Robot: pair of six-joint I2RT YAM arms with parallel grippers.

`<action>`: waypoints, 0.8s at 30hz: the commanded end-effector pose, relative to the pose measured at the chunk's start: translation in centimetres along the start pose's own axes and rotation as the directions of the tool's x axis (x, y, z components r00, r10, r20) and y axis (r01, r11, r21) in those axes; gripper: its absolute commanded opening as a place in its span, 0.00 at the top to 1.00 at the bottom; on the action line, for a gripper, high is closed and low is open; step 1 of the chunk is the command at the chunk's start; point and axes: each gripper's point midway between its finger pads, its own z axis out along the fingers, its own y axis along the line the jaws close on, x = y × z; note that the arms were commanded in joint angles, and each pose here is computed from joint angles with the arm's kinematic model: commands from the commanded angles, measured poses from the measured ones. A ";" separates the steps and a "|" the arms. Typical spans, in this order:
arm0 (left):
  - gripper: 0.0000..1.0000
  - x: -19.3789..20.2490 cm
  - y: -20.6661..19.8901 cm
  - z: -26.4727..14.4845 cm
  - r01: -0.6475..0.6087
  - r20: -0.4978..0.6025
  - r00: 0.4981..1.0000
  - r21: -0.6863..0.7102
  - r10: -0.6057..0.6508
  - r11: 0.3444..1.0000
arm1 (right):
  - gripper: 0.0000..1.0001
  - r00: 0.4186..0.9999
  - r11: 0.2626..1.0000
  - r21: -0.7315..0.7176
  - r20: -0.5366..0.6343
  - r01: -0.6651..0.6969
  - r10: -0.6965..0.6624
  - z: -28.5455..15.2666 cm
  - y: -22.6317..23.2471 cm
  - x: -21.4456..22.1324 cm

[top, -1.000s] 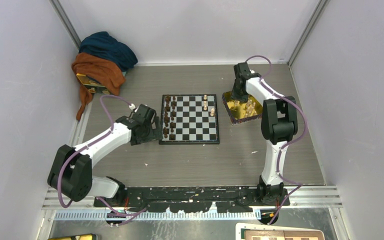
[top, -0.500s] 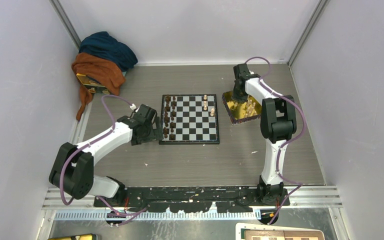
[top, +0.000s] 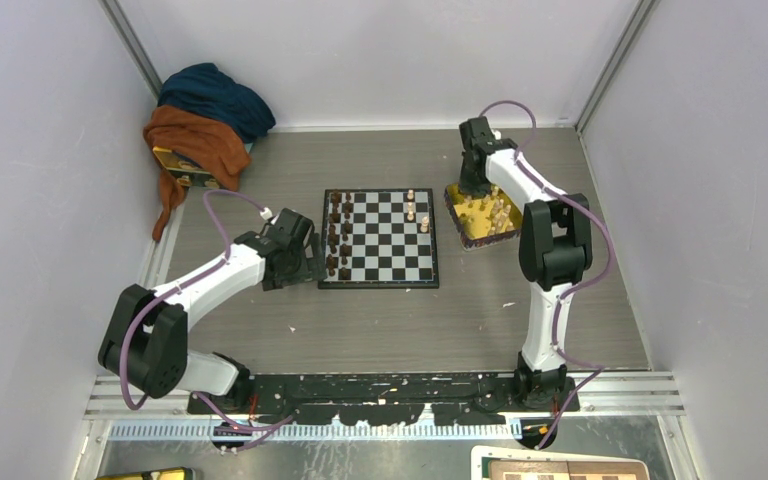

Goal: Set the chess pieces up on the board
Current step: Pick up the chess piece from the storage box, then place the chess piece on the chessboard.

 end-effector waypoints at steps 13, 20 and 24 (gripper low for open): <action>0.00 -2.4 -1.1 -1.1 0.004 0.075 0.997 0.035 -0.007 0.999 | 0.99 0.976 0.983 -0.132 0.193 0.130 -0.103 -7.9 6.6 -5.8; 0.00 -2.5 -0.7 -1.3 0.006 0.086 0.996 0.024 -0.008 1.000 | 0.99 0.973 0.970 -0.167 0.179 0.175 -0.145 -7.0 9.3 -5.5; 0.00 -2.5 -0.7 -1.4 0.007 0.091 0.996 0.022 -0.009 1.000 | 0.99 0.974 0.966 -0.180 0.161 0.188 -0.159 -6.2 10.3 -5.0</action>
